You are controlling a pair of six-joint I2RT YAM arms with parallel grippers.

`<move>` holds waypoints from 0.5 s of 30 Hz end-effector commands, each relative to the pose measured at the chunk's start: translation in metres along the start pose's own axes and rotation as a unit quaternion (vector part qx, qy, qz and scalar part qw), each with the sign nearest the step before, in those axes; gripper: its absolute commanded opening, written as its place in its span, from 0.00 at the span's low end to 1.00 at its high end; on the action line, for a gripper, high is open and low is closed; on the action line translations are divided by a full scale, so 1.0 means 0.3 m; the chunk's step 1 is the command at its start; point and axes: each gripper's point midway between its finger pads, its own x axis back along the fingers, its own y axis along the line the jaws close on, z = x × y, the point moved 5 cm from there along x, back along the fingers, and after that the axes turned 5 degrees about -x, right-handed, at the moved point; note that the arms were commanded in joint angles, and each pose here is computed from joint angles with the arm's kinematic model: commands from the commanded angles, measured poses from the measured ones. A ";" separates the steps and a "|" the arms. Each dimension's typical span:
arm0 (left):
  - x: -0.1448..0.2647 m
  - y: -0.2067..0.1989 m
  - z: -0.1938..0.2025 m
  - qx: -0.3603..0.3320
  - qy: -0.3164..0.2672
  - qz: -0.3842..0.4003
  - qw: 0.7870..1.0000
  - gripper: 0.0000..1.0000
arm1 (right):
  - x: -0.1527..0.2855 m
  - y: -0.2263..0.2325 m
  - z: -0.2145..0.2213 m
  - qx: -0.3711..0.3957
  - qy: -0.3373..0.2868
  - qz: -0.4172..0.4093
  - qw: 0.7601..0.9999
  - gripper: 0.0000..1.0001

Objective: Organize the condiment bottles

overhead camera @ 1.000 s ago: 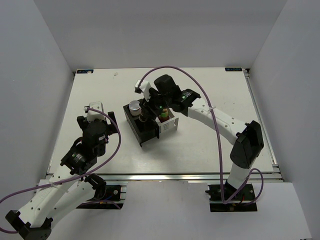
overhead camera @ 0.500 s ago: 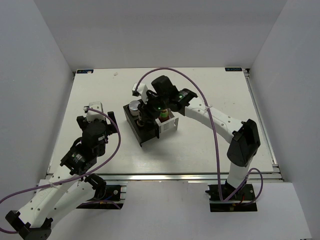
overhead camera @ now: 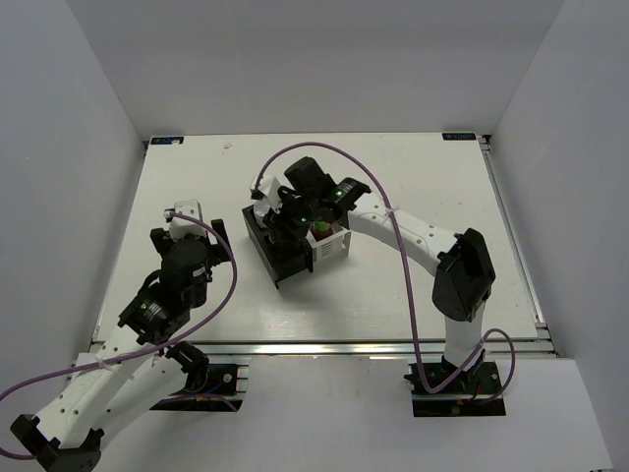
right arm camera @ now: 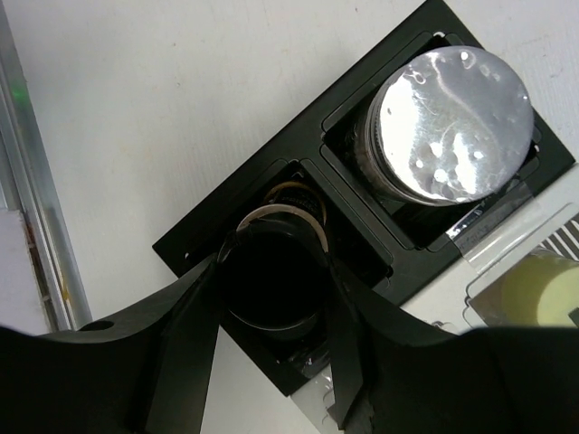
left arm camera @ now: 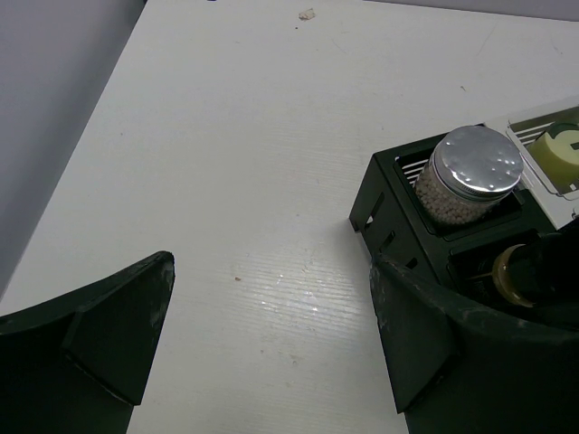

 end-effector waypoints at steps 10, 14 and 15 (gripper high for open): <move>0.001 0.008 -0.002 0.005 -0.005 -0.003 1.000 0.98 | 0.034 0.022 -0.092 0.010 -0.030 0.000 0.999 0.87; 0.001 0.007 -0.001 0.005 -0.005 -0.001 1.000 0.98 | 0.105 0.045 -0.143 0.017 -0.054 0.001 0.998 0.86; 0.002 0.006 -0.003 0.005 -0.006 0.000 1.000 0.98 | 0.144 0.058 -0.163 0.024 -0.066 -0.001 0.998 0.85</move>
